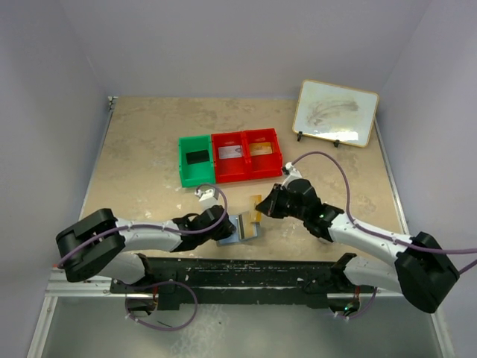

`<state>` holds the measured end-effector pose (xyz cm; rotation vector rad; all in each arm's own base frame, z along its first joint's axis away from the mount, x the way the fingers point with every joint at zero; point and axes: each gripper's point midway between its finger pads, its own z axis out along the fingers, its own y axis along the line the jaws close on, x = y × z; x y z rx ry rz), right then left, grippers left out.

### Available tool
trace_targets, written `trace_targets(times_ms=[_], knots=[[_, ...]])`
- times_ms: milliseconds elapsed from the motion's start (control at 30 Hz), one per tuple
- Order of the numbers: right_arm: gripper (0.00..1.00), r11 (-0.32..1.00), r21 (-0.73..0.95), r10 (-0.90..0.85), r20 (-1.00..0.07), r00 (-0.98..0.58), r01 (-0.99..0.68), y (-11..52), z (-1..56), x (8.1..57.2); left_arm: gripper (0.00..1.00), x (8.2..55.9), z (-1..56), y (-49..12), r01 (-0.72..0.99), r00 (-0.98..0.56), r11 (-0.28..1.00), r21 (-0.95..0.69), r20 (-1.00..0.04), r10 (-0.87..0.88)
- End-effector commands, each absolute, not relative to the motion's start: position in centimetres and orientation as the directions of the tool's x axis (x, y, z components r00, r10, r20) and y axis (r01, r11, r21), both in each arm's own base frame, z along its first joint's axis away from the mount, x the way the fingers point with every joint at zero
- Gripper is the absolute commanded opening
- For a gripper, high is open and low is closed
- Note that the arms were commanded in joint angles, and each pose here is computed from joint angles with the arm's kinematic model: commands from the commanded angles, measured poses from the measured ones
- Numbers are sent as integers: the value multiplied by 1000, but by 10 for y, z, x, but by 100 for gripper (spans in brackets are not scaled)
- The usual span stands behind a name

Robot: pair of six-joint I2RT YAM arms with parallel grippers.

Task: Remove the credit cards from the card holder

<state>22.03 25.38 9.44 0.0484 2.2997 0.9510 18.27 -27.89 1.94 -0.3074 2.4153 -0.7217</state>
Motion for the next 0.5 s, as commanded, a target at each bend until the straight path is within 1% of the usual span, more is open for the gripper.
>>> trace_targets(times_ms=[0,200,333,400,467], knots=[[0,741,619,300,-652,-697,-260,252,134,241,4,177,21,-265,-17,-809,881,-473,-511,-290],[0,769,566,311,-737,-600,-297,237,157,248,8,186,56,-274,23,-782,858,-514,-544,-304],[0,799,533,328,-774,-541,-279,221,165,252,10,185,68,-277,39,-777,843,-537,-546,-312],[0,808,527,340,-781,-524,-262,214,167,252,13,184,62,-273,33,-781,853,-521,-546,-303],[0,809,533,356,-780,-514,-248,210,167,251,11,181,45,-266,9,-796,882,-471,-537,-279]])
